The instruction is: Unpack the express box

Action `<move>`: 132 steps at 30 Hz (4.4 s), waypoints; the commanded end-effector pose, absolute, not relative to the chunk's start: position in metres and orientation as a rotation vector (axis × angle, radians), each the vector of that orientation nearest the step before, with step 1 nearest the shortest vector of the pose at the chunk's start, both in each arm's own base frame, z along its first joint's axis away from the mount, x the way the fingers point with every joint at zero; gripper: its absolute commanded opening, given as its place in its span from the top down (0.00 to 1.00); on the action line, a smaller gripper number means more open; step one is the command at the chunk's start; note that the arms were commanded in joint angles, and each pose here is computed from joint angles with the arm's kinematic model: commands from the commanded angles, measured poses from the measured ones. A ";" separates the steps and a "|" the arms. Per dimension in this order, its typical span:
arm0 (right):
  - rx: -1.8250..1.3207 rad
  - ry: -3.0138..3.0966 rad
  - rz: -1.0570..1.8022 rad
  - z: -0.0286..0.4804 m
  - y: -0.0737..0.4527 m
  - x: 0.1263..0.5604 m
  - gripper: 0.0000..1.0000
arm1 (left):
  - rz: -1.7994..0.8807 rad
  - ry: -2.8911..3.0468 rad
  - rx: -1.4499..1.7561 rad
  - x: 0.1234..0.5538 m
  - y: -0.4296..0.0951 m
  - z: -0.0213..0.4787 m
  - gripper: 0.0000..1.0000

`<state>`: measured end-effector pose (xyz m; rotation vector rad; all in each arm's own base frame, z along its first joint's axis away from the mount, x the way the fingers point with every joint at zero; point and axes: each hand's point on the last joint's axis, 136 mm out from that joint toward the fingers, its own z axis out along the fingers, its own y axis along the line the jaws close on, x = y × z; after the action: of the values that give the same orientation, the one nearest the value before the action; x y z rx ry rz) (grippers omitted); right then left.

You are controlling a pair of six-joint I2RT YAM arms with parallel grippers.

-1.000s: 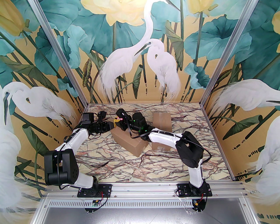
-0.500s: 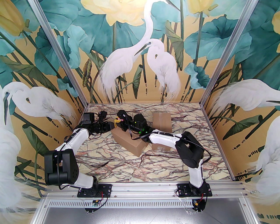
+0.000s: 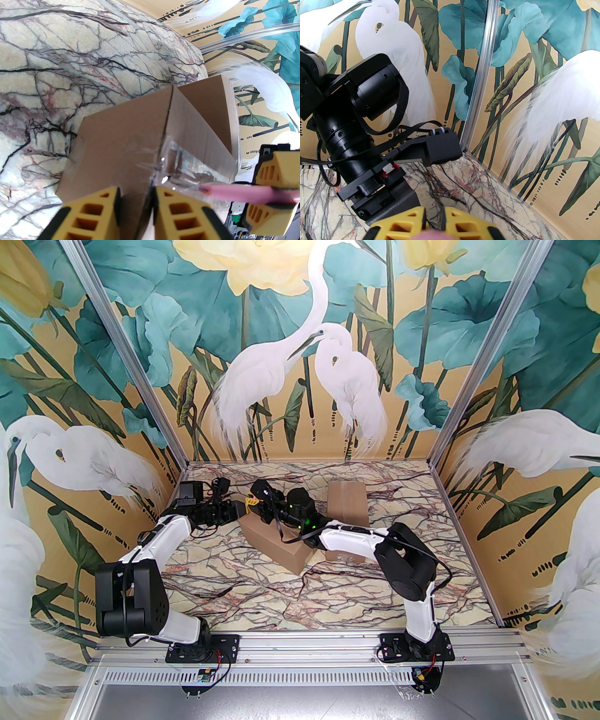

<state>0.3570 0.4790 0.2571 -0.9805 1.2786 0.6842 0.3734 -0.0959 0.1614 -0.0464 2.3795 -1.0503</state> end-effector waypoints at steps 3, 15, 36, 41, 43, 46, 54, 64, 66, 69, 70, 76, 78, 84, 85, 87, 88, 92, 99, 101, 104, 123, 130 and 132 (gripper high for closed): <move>-0.971 1.279 0.555 0.258 0.460 0.365 1.00 | -0.865 2.614 -0.189 0.348 -0.076 0.103 0.72; -1.064 1.269 0.510 0.251 0.449 0.351 1.00 | -0.825 2.627 -0.175 0.350 -0.072 0.102 0.73; -1.131 1.337 0.507 0.236 0.426 0.335 1.00 | -0.773 2.647 -0.183 0.350 -0.066 0.099 0.75; -1.138 1.353 0.497 0.233 0.420 0.332 1.00 | -0.764 2.652 -0.190 0.350 -0.065 0.097 0.75; -1.146 1.363 0.514 0.233 0.420 0.329 1.00 | -0.763 2.653 -0.197 0.350 -0.065 0.097 0.75; -1.145 1.385 0.551 0.233 0.419 0.324 1.00 | -0.759 2.652 -0.207 0.350 -0.064 0.097 0.76; -1.114 1.447 0.656 0.233 0.422 0.318 1.00 | -0.780 2.625 -0.240 0.349 -0.065 0.104 0.76; -1.077 1.485 0.740 0.236 0.447 0.339 1.00 | -0.674 2.555 -0.316 0.340 -0.053 0.125 0.74; -1.076 1.465 0.766 0.238 0.455 0.342 1.00 | -0.628 2.538 -0.345 0.337 -0.045 0.130 0.74; -1.096 1.436 0.803 0.242 0.468 0.347 1.00 | -0.567 2.495 -0.407 0.334 -0.029 0.140 0.73; -1.109 1.424 0.821 0.242 0.473 0.347 1.00 | -0.548 2.481 -0.430 0.333 -0.023 0.144 0.71; -1.150 1.377 0.880 0.245 0.492 0.350 1.00 | -0.527 2.401 -0.446 0.337 -0.004 0.177 0.52; -1.158 1.372 0.877 0.245 0.493 0.350 1.00 | -0.554 2.375 -0.428 0.344 -0.006 0.193 0.47; -1.168 1.377 0.861 0.243 0.490 0.350 1.00 | -0.734 2.283 -0.280 0.366 -0.033 0.231 0.37; -1.164 1.379 0.862 0.243 0.490 0.350 1.00 | -0.759 2.295 -0.245 0.369 -0.040 0.231 0.36; -1.158 1.381 0.870 0.243 0.491 0.350 1.00 | -0.783 2.328 -0.187 0.375 -0.054 0.227 0.35; -1.154 1.382 0.874 0.244 0.490 0.350 1.00 | -0.797 2.345 -0.152 0.378 -0.062 0.224 0.35; -1.143 1.390 0.878 0.245 0.490 0.351 1.00 | -0.809 2.408 -0.153 0.389 -0.076 0.202 0.34; -1.133 1.407 0.887 0.245 0.489 0.350 1.00 | -0.753 2.466 -0.186 0.391 -0.070 0.176 0.34; -1.127 1.412 0.894 0.245 0.489 0.350 1.00 | -0.753 2.498 -0.190 0.390 -0.070 0.165 0.35; -1.113 1.420 0.905 0.248 0.489 0.351 1.00 | -0.753 2.523 -0.199 0.390 -0.070 0.150 0.35; -1.107 1.517 0.888 0.235 0.471 0.342 1.00 | -0.563 2.644 -0.141 0.381 -0.051 0.101 0.45; -1.102 1.534 0.863 0.235 0.457 0.342 1.00 | -0.470 2.688 -0.061 0.377 -0.042 0.086 0.50; -1.105 1.534 0.858 0.236 0.454 0.340 1.00 | -0.449 2.701 -0.040 0.377 -0.041 0.084 0.52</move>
<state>0.3534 0.4691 0.2509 -1.0611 1.4292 0.8409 0.3967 -0.0890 0.1591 0.0587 2.4423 -0.7721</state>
